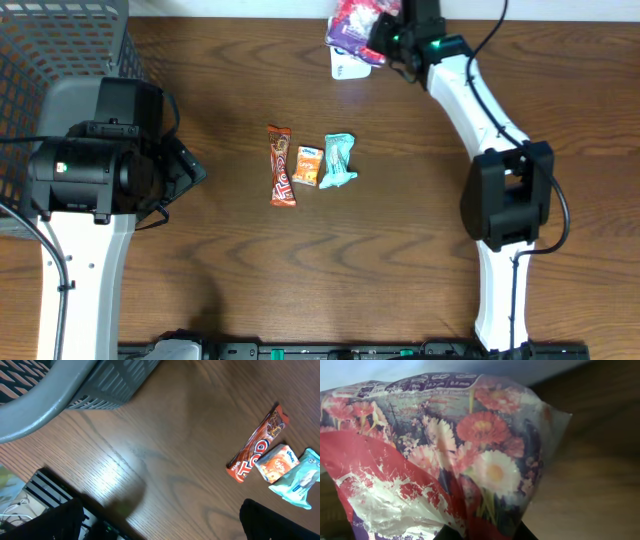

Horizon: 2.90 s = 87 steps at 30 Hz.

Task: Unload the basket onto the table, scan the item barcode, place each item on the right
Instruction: 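Carry the Carefree pack to the right table edge and set it down, then open the right gripper and move it back toward the item row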

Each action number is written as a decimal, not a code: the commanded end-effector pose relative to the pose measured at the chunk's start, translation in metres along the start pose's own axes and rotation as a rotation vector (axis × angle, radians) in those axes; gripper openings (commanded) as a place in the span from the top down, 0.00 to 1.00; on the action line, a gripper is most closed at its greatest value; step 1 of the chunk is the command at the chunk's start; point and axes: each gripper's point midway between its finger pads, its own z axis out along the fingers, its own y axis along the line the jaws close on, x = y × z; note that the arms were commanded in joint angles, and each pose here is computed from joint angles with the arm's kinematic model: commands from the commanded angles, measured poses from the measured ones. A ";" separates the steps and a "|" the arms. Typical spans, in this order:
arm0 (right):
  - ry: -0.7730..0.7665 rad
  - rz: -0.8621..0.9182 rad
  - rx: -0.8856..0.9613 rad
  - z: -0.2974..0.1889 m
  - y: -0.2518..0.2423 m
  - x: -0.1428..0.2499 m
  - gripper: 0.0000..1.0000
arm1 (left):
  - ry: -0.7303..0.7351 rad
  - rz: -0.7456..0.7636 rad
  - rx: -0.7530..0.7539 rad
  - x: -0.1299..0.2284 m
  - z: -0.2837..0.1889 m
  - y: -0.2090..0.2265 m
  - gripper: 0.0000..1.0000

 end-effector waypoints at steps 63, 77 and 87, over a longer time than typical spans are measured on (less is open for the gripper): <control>-0.161 0.589 0.235 -0.316 -0.265 -0.122 0.01 | -0.012 -0.015 -0.008 -0.001 -0.002 0.005 0.01; 0.068 0.502 0.202 -0.298 -0.231 -0.073 0.01 | -0.012 -0.015 -0.008 -0.001 -0.002 0.005 0.01; 0.223 0.399 0.175 -0.271 -0.179 -0.039 0.01 | -0.012 -0.015 -0.008 -0.001 -0.002 0.005 0.01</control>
